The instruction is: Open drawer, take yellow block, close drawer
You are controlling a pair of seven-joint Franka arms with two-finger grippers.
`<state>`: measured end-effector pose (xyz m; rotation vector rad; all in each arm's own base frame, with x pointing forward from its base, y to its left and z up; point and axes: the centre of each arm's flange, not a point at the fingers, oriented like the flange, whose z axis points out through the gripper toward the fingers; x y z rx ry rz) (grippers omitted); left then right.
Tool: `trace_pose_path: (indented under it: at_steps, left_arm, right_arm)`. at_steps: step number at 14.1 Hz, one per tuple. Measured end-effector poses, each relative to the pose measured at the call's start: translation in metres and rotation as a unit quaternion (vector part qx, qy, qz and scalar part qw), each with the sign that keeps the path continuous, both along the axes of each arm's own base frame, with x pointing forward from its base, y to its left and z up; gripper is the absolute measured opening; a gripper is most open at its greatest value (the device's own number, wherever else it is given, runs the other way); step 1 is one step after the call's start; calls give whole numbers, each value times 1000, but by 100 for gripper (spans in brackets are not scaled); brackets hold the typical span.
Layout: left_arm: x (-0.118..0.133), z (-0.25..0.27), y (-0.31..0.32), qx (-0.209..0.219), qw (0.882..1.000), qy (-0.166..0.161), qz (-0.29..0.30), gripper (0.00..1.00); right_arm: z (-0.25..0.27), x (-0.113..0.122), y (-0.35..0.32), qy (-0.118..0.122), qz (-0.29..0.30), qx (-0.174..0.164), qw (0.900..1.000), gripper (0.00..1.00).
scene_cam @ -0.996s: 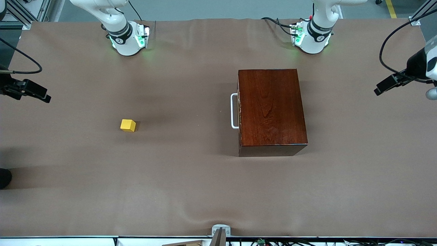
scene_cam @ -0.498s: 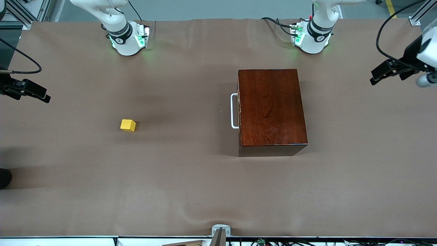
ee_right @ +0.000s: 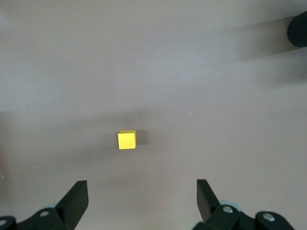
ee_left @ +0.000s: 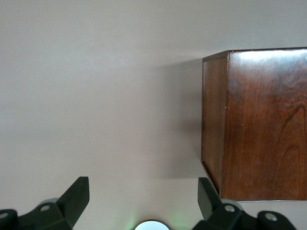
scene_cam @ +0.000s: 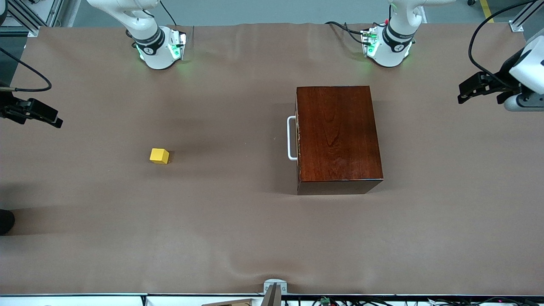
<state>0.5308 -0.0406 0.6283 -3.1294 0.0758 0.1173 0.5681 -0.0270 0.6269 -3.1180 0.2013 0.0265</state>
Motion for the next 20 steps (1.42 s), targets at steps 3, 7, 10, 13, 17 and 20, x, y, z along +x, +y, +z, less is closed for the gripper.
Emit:
trace_pose_path:
  at_steps: [3, 7, 10, 13, 17, 20]
  left_arm:
    - [0, -3, -6, 3, 999, 7, -41, 100]
    - [3, -11, -2, 3, 999, 17, -44, 100]
    - [6, -16, 1, 3, 999, 20, -42, 100]
    - [9, -16, 1, 3, 999, 11, -42, 100]
    - [12, -14, 1, 2, 999, -2, -33, 100]
    - [16, -15, 1, 2, 1000, -13, -18, 100]
  right_arm:
    - [0, 0, 0, 0, 0, 0, 1000, 100]
    - [0, 0, 0, 0, 0, 0, 1000, 100]
    - [0, 0, 0, 0, 0, 0, 1000, 100]
    - [0, 0, 0, 0, 0, 0, 1000, 100]
    - [0, 0, 0, 0, 0, 0, 1000, 100]
    - [0, 0, 0, 0, 0, 0, 1000, 100]
